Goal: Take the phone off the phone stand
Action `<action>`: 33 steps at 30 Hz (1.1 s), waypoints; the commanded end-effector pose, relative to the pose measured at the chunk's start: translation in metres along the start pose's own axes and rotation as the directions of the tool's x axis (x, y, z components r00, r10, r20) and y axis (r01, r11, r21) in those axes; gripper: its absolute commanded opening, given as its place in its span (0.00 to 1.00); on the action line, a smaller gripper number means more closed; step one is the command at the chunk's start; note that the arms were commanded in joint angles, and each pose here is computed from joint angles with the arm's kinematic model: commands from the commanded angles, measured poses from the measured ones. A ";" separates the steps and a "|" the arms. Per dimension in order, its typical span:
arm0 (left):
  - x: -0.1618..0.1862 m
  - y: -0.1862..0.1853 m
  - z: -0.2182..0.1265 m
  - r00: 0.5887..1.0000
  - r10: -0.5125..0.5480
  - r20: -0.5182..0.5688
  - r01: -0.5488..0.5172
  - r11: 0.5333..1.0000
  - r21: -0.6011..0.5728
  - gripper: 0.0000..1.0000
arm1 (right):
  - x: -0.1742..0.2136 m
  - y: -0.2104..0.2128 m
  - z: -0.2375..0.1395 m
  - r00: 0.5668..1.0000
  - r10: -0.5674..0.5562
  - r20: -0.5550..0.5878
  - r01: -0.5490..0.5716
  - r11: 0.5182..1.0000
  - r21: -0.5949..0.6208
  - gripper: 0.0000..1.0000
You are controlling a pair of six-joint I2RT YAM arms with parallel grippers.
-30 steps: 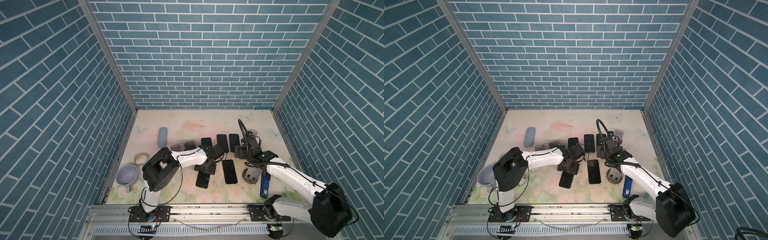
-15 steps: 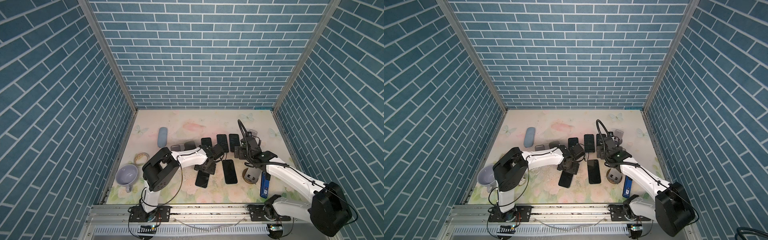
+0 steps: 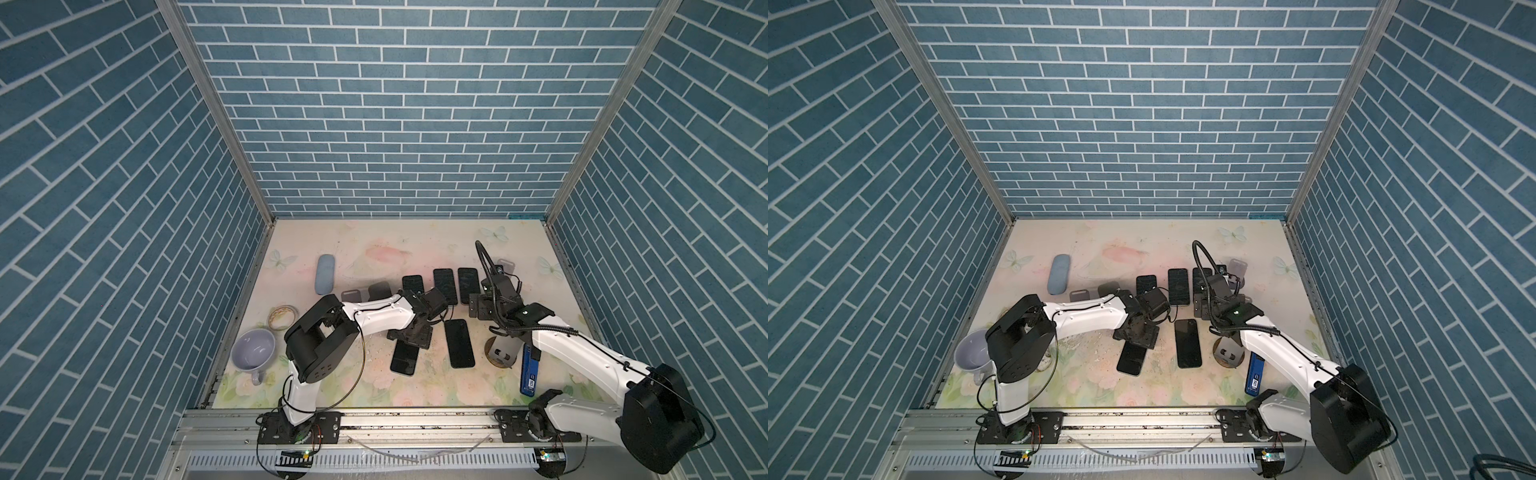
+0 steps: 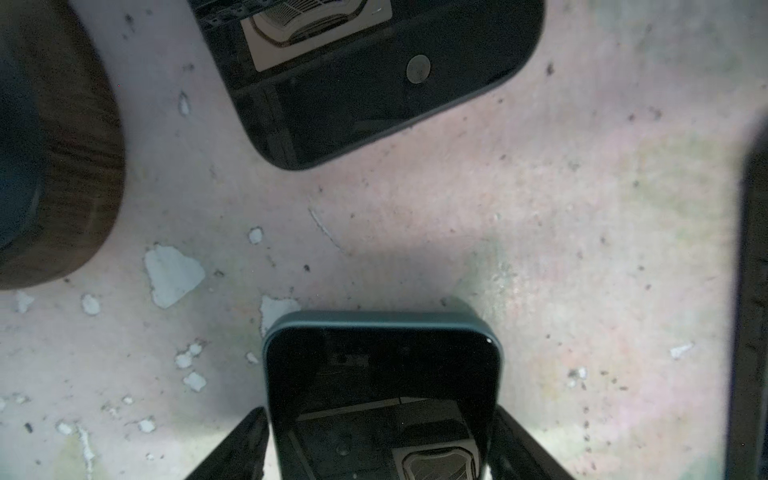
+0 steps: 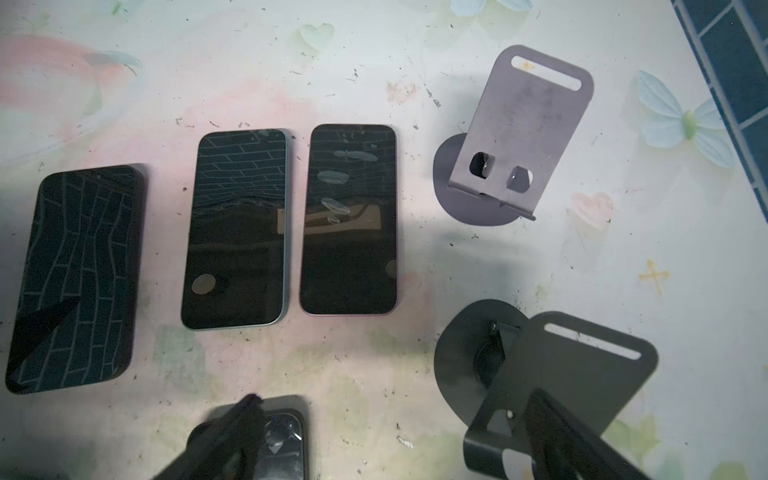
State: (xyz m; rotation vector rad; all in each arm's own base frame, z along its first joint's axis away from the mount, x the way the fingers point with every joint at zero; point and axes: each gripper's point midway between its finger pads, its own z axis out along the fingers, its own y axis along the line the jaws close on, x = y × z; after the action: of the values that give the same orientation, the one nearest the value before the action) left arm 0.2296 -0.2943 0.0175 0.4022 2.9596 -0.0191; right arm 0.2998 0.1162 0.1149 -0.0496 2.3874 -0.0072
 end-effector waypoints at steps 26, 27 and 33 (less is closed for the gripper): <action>-0.053 0.014 -0.090 0.928 0.111 0.356 -0.107 0.994 -0.032 0.84 | -0.022 0.001 -0.007 0.997 0.062 0.046 -0.063 0.998 0.002 0.98; -0.055 0.016 -0.095 0.919 0.111 0.378 -0.107 0.994 -0.033 0.84 | -0.023 0.001 -0.007 0.997 0.061 0.048 -0.061 0.998 0.002 0.98; -0.063 0.035 -0.134 0.845 0.103 0.525 -0.089 0.995 -0.053 0.87 | -0.032 -0.003 -0.011 0.997 0.049 0.062 -0.052 0.998 0.035 0.99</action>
State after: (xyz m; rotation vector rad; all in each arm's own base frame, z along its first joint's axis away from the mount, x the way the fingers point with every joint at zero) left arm 0.2718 -0.2825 0.1426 0.4602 2.4842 -0.1106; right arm 0.3072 0.1179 0.1293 -0.0172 2.3578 0.0004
